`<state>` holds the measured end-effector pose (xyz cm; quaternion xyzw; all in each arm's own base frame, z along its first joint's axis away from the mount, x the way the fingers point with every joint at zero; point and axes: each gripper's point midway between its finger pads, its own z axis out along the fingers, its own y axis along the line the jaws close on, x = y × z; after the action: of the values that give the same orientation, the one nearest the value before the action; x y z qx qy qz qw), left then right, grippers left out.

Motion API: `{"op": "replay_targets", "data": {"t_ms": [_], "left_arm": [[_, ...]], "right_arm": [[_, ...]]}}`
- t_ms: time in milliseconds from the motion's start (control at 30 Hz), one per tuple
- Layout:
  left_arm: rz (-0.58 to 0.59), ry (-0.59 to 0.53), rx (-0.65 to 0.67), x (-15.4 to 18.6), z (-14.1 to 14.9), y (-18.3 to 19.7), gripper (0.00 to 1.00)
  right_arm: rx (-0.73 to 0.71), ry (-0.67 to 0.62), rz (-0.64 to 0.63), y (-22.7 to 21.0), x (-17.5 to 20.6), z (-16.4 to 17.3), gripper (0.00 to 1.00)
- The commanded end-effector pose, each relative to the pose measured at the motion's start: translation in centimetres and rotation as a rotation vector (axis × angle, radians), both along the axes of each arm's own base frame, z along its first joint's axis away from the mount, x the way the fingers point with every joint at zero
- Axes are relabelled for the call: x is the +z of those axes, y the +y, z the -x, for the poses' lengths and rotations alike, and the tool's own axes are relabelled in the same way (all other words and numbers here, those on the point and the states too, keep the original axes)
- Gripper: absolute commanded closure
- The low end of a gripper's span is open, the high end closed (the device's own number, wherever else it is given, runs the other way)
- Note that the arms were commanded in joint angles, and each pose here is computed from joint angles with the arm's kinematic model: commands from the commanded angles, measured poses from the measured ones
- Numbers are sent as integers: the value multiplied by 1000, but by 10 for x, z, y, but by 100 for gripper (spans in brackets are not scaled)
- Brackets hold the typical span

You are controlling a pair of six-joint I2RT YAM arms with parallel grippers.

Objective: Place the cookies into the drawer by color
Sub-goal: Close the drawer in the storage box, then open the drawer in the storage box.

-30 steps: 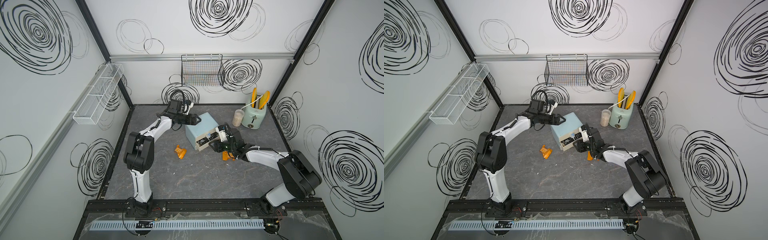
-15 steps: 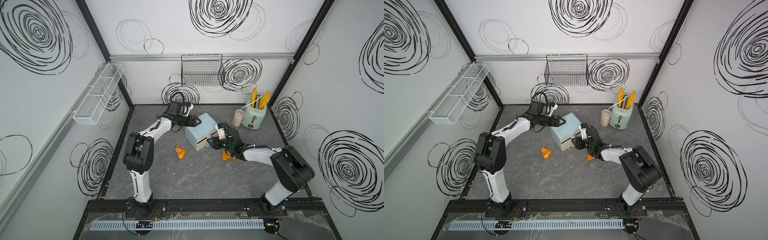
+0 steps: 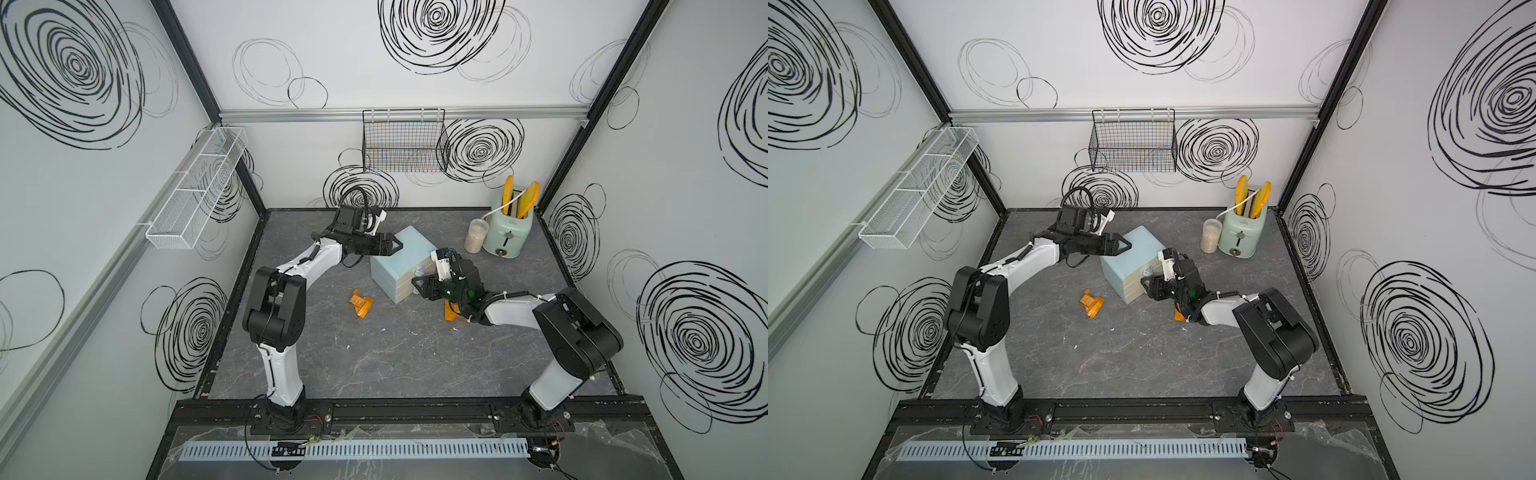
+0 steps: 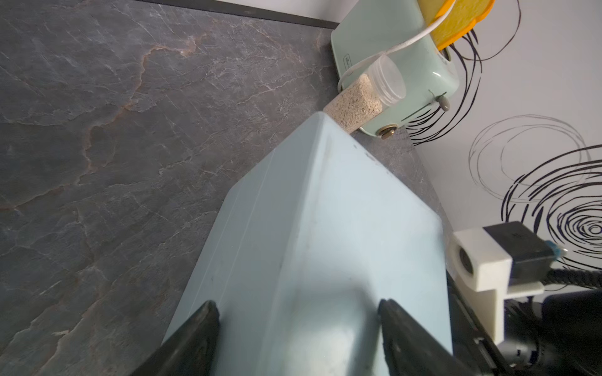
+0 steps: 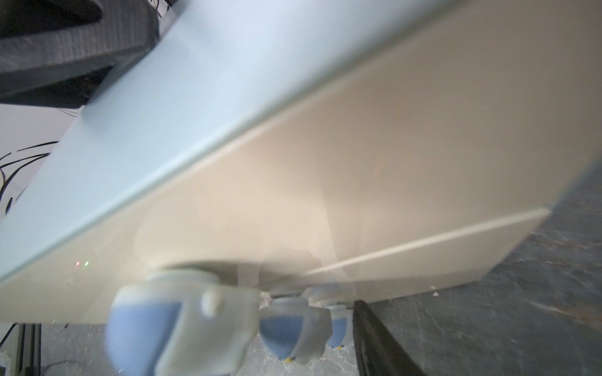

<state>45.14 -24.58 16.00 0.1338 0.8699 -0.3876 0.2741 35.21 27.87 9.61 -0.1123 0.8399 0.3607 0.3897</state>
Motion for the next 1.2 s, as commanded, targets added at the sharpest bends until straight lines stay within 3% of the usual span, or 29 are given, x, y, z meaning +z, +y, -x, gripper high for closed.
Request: {"op": "replay_targets", "data": {"t_ms": [0,333,667,1167], "left_arm": [[36,-19,-10,22,9,-7,19],[33,-67,56,42,-5,7,16],[9,-53,83,32,-8,15,15],[13,-47,83,28,-9,14,15]], "right_arm": [[16,-57,-49,6,16,0,40],[49,-71,39,-11,0,26,30],[71,-87,68,-12,-24,37,32],[46,-101,61,5,-35,23,34]]}}
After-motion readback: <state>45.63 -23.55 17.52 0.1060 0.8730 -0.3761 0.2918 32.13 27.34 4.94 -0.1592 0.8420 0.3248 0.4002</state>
